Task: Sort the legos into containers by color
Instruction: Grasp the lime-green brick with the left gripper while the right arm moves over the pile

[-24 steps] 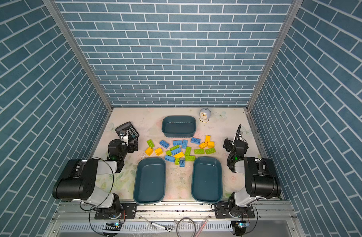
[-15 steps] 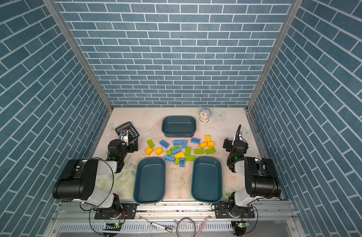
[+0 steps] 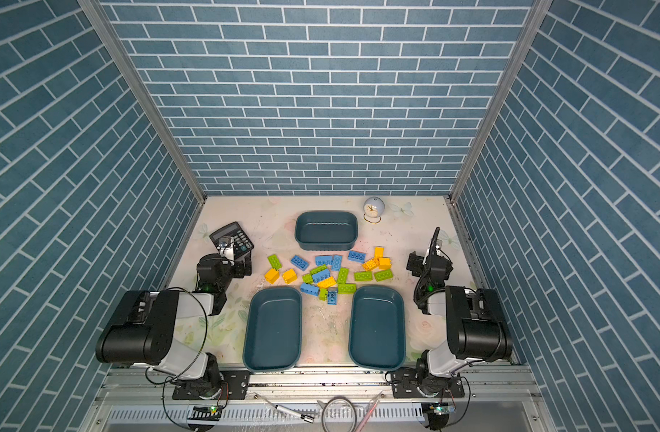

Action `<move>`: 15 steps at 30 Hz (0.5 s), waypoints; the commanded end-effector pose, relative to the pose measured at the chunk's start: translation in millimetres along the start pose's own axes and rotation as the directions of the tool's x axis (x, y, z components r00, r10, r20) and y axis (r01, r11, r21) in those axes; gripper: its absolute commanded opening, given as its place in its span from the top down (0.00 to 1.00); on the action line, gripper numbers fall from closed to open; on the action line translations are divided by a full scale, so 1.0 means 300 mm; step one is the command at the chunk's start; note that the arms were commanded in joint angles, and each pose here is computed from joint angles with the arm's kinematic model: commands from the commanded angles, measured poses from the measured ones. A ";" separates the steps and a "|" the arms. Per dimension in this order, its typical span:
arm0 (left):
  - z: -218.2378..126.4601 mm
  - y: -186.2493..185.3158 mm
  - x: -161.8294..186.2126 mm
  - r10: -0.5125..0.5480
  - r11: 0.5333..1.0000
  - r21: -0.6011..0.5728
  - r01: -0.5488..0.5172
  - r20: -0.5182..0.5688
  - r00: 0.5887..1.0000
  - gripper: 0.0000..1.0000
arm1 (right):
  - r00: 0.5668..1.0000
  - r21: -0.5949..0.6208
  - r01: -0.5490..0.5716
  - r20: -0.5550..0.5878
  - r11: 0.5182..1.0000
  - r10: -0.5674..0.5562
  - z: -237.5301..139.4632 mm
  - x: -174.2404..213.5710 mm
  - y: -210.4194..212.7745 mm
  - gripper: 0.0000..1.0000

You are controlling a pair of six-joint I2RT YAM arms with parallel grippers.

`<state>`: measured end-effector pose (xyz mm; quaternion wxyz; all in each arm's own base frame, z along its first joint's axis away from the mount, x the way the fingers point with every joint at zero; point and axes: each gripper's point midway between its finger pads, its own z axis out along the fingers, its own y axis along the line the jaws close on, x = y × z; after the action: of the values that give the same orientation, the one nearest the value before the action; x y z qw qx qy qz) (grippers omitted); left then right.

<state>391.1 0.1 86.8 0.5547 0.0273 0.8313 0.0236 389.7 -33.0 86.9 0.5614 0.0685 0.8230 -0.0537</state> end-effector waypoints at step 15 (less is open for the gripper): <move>-0.228 -0.148 -0.308 -0.028 0.997 0.071 0.034 -0.091 0.995 0.00 | 0.999 -0.448 0.028 0.035 0.894 -0.014 -0.222 -0.267 0.247 0.01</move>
<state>382.2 -48.0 229.4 0.5942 0.0503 0.8026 -0.0168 380.4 16.4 187.5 0.6111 -0.0307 0.7892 0.0521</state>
